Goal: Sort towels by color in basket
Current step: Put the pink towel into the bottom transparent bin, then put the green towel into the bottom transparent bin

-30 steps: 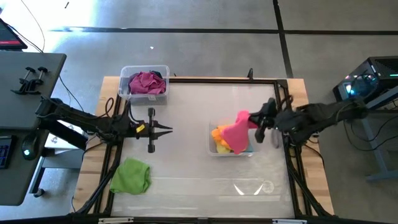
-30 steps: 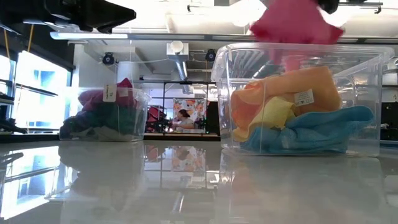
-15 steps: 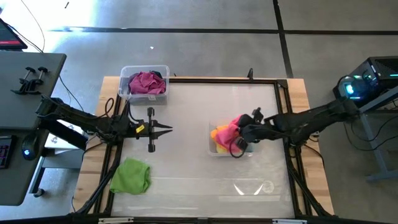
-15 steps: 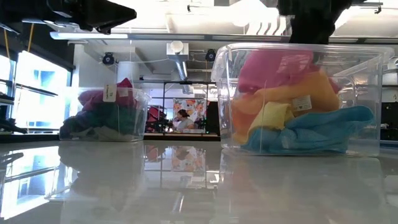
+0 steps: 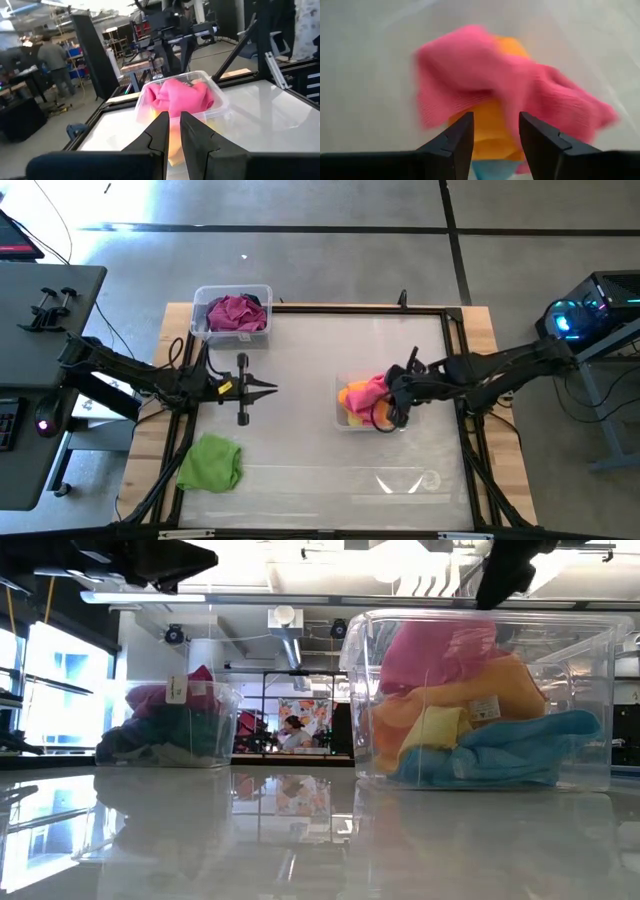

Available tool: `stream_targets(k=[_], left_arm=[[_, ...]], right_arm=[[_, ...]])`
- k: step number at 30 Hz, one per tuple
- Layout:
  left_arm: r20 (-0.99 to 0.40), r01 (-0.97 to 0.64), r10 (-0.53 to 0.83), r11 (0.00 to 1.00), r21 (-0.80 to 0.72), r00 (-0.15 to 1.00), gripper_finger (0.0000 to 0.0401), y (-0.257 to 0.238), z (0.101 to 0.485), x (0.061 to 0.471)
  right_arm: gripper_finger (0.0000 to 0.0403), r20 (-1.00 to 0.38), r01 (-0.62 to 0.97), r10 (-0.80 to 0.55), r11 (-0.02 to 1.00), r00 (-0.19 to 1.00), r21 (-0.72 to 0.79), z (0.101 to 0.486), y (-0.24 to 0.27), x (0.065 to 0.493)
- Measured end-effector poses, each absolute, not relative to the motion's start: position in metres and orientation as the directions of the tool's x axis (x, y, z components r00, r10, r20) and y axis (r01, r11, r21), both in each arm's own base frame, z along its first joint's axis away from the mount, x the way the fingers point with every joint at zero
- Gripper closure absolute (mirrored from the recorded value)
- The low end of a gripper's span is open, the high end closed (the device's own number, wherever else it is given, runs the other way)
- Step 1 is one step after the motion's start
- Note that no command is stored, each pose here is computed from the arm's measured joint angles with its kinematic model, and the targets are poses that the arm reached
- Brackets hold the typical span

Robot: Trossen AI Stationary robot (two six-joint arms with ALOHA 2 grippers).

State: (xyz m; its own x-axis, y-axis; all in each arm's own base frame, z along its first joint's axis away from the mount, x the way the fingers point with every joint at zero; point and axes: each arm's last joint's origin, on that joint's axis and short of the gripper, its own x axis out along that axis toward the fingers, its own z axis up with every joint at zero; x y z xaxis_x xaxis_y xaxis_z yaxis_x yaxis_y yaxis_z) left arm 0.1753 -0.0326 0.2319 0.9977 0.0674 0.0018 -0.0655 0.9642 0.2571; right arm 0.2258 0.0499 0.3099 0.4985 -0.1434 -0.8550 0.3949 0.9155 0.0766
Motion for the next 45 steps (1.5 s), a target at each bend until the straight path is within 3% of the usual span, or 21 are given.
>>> stream_targets(k=[4,8,16,21,26,31,36,42,45], left_arm=[[0.032,-0.059,0.052,0.953,0.297,0.998,0.0369,-0.035,0.235,0.175],[0.054,-0.063,0.049,0.954,0.292,0.997,0.0369,-0.036,0.237,0.175],[0.036,-0.037,0.028,0.963,0.267,0.999,0.0369,-0.040,0.235,0.175],[0.019,-0.033,0.029,0.964,0.264,0.999,0.0369,-0.040,0.232,0.178],[0.016,-0.032,0.029,0.962,0.271,0.999,0.0369,-0.041,0.231,0.179],[0.049,-0.023,0.009,0.952,0.304,0.999,0.0369,-0.042,0.233,0.181],[0.040,0.184,-0.220,0.893,0.412,0.975,0.0369,-0.059,0.225,0.188],[-0.095,0.094,-0.056,0.877,0.470,0.994,0.0369,-0.090,0.224,0.215],[-0.285,0.102,0.049,0.865,0.491,0.957,0.0369,-0.106,0.234,0.228]], right_arm=[[0.0263,-0.783,0.222,-0.124,0.975,0.610,0.018,0.313,0.058,0.236],[0.0277,-0.691,0.288,-0.167,0.956,0.703,0.062,0.300,0.048,0.256],[0.0315,-0.807,0.467,-0.212,0.880,0.551,0.088,0.235,0.034,0.263],[0.0325,-0.822,0.543,-0.235,0.833,0.518,0.104,0.213,0.034,0.267],[0.0325,-0.799,0.488,-0.248,0.871,0.548,0.064,0.222,0.038,0.269],[0.0325,-0.686,0.470,-0.349,0.883,0.639,-0.012,0.254,0.051,0.262],[0.0324,-0.522,0.463,-0.459,0.876,0.719,-0.133,0.272,0.074,0.253],[0.0324,-0.429,0.400,-0.468,0.884,0.772,-0.244,0.268,0.102,0.259],[0.0324,-0.418,0.359,-0.452,0.889,0.788,-0.285,0.261,0.110,0.267]])
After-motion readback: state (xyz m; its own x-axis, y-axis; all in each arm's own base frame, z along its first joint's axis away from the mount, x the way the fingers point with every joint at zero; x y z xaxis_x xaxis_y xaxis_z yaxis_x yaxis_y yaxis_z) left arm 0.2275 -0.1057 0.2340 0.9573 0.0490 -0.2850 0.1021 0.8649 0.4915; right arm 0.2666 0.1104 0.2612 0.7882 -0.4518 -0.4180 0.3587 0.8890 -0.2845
